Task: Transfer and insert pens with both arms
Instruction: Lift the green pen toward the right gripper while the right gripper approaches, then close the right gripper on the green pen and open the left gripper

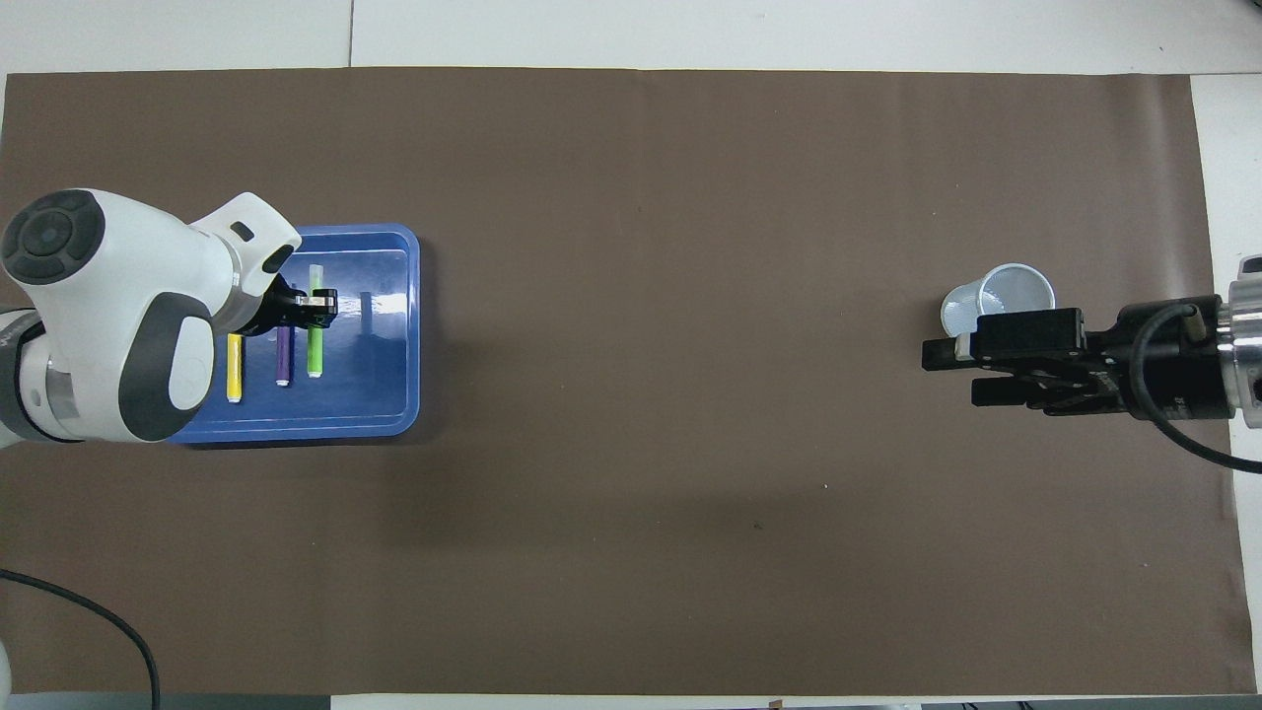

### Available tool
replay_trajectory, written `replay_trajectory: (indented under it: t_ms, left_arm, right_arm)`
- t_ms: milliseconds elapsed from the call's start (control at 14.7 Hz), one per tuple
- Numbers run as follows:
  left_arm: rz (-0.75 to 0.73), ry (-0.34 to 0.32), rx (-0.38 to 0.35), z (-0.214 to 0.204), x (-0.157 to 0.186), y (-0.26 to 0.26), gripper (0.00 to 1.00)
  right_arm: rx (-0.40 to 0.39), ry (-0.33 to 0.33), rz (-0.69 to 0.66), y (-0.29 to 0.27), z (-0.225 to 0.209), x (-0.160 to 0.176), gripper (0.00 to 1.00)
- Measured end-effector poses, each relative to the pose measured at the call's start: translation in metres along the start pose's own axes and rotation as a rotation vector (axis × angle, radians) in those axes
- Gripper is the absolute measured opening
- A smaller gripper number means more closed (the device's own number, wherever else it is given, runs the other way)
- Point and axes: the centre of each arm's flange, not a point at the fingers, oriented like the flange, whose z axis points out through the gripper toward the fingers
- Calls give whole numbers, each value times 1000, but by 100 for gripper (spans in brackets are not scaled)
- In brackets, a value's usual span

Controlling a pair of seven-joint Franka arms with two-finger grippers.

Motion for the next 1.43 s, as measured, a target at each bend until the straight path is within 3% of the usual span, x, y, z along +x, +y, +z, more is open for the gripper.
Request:
replay_trajectory:
  t_ms: [340,476,680,816,952,1428]
  left_arm:
    - [-386,-71,-144,-23,-54,103,17]
    - [-516,-111,-207,-38,-66,133,17]
    - [-702,-140,-309,-47,-84,173,17]
    - [-827,-156,-368,-48,-94,191,17]
    - [-881,-171,-390,-47,-110,208,17]
    - [-930,-200,-449,-52,-157,247,17]
  right_arm:
    - [106,74,71,-16,65,-1,100]
    - [115,62,106,-7,83,2,100]
    - [229,51,201,6,99,12,100]
    - [262,44,215,15,111,17,100]
    - [259,34,217,14,121,16,100]
    - [239,58,236,19,138,19,83]
